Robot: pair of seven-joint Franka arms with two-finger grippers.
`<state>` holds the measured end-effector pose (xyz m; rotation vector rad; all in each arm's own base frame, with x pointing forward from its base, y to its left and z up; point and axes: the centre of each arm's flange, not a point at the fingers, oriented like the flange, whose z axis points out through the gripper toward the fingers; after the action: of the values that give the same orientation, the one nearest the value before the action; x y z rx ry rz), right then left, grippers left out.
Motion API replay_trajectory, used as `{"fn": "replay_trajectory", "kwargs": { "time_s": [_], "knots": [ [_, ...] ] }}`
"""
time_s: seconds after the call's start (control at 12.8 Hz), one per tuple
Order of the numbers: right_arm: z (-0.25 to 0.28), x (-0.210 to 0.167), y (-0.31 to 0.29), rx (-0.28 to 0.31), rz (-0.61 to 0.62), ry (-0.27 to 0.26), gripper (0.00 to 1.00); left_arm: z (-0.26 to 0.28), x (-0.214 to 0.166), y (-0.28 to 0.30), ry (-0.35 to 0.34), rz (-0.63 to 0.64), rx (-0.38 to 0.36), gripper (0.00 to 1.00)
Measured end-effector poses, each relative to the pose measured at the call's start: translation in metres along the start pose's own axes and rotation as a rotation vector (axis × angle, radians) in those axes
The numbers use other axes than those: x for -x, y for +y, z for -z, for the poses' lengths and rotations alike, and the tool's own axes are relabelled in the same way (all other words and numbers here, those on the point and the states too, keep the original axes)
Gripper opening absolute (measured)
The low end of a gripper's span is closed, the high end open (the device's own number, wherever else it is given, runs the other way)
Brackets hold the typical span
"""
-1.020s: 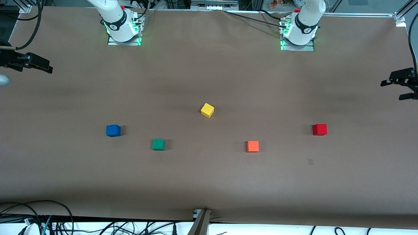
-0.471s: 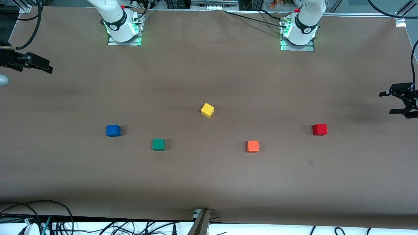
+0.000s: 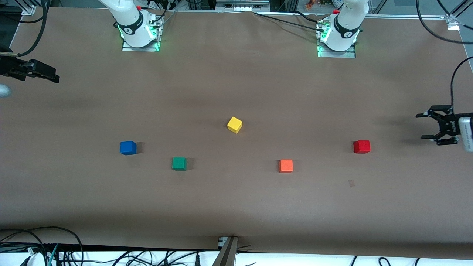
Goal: Pass red block to right arm, stack on blue
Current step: 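Lower the open left gripper down around the red cube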
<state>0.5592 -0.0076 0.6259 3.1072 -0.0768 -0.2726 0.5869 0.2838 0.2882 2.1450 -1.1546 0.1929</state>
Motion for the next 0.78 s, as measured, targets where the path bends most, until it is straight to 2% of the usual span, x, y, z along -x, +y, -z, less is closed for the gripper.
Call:
{"fn": "replay_trajectory", "kwargs": {
  "time_s": [0.31, 0.78],
  "knots": [
    [0.0, 0.0, 0.0, 0.0, 0.0, 0.0, 1.0, -0.054, 0.048, -0.04, 0.136, -0.136, 0.021, 1.0],
    [0.0, 0.0, 0.0, 0.0, 0.0, 0.0, 1.0, -0.073, 0.079, -0.056, 0.319, -0.304, -0.024, 1.0]
  ]
}}
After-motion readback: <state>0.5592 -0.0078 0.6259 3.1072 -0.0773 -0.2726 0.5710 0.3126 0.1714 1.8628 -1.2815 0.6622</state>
